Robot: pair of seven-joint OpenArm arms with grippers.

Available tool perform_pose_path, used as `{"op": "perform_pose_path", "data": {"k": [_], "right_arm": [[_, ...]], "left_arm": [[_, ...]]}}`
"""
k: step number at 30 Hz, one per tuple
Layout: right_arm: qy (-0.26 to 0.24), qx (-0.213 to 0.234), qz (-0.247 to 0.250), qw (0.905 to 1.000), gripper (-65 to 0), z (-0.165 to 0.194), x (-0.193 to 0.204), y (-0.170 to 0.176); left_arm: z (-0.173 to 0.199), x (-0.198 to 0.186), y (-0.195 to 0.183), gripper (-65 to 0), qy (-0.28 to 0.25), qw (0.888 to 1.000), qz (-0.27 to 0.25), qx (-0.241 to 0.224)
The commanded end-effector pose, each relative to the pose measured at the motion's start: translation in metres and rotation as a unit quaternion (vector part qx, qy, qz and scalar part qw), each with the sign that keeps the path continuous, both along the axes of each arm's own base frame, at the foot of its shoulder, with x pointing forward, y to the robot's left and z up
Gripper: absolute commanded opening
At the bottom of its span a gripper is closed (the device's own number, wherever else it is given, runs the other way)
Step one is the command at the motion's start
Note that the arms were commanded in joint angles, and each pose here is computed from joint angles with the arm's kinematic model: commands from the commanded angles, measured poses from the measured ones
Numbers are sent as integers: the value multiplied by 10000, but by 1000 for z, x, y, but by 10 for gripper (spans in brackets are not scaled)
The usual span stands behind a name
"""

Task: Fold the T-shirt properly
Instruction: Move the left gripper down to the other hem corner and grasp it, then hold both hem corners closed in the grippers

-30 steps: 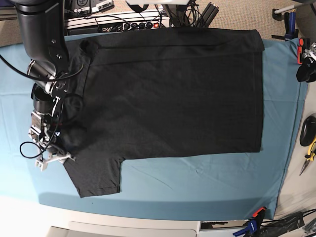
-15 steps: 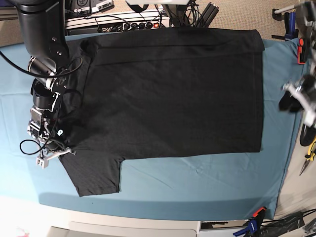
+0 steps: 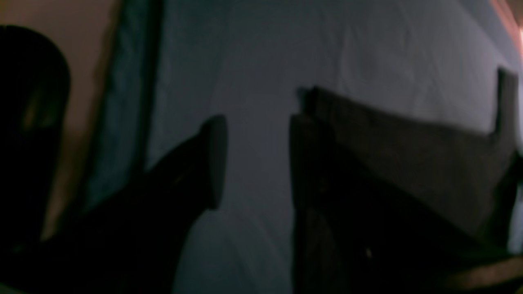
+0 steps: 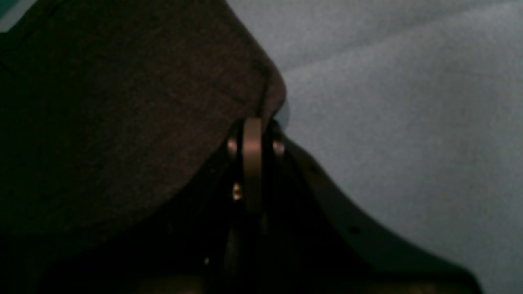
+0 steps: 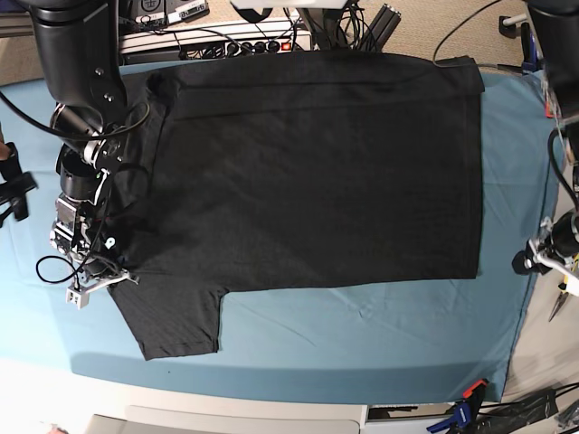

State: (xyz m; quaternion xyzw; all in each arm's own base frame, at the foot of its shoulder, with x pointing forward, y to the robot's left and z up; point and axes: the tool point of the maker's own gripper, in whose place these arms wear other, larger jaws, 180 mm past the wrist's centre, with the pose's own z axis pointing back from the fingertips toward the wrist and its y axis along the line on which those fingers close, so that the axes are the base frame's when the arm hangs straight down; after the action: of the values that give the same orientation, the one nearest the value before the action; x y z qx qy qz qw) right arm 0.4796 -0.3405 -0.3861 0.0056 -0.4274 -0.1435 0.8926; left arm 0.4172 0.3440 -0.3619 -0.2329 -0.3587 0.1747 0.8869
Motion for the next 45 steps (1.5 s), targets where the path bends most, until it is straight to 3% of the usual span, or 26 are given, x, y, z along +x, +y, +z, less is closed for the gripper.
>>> {"op": "perform_pose_path", "data": {"k": [1, 7, 15, 18, 22, 24, 27, 45], "right_arm": [[-151, -61, -32, 9999, -650, 17, 10, -7], [-98, -47, -25, 9999, -650, 16, 9, -7], [-65, -40, -24, 10000, -650, 15, 8, -7], [-67, -40, -22, 10000, -650, 15, 8, -7], [-77, -44, -23, 10000, -650, 15, 8, -7], [-87, -46, -27, 9999, -650, 16, 8, -7], [-100, -50, -28, 9999, -650, 16, 9, -7], [-321, -85, 191, 9993, -650, 28, 9, -16]], "left_arm": [[17, 13, 6, -390, -241, 9996, 131, -86], [-22, 16, -42, -390, 83, 9969, 172, -765], [-34, 24, -96, -390, 136, 9942, -140, -1062], [-35, 24, -95, -420, 146, 9944, -149, -1036], [-31, 26, -87, -585, 60, 9949, -51, -1010], [-27, 28, -86, -627, -51, 9942, -28, -1069], [-21, 30, -85, -650, -244, 9940, -113, -1060], [-3, 32, -96, -650, -547, 9868, -342, -1485]]}}
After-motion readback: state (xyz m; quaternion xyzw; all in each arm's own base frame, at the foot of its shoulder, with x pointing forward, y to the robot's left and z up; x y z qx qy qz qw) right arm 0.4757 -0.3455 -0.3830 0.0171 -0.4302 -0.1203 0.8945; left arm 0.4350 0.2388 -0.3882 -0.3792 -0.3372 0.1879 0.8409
